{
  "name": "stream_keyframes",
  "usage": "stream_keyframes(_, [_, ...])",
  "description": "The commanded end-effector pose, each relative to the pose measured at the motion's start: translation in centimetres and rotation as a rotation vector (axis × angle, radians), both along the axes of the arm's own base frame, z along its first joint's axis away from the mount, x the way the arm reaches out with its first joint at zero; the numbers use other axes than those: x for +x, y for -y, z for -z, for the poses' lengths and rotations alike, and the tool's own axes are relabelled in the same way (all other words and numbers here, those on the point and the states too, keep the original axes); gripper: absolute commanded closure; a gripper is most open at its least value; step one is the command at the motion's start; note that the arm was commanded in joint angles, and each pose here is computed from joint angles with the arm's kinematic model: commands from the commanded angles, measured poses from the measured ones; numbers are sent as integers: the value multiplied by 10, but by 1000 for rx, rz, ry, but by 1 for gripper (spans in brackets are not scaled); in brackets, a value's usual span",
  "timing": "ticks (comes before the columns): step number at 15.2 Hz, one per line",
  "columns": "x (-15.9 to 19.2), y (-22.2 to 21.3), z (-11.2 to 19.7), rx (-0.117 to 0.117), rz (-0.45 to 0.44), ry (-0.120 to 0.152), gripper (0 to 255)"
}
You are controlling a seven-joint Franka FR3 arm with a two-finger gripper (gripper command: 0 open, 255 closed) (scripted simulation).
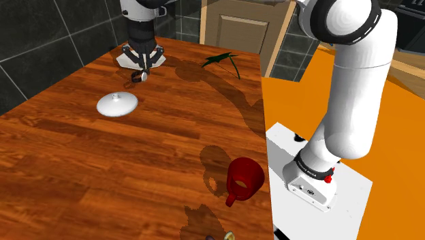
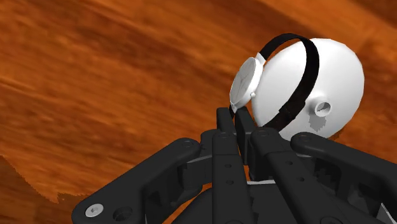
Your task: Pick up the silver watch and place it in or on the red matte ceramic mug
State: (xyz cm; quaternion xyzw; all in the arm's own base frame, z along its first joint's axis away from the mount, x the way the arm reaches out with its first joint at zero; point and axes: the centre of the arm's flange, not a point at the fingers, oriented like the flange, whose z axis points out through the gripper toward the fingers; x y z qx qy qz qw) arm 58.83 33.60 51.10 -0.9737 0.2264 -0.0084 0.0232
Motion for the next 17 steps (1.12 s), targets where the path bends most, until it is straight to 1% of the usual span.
stream_keyframes(1, [-19,3,-3,0,0,0,255])
stream_keyframes(17, [-230,16,-10,0,0,0,255])
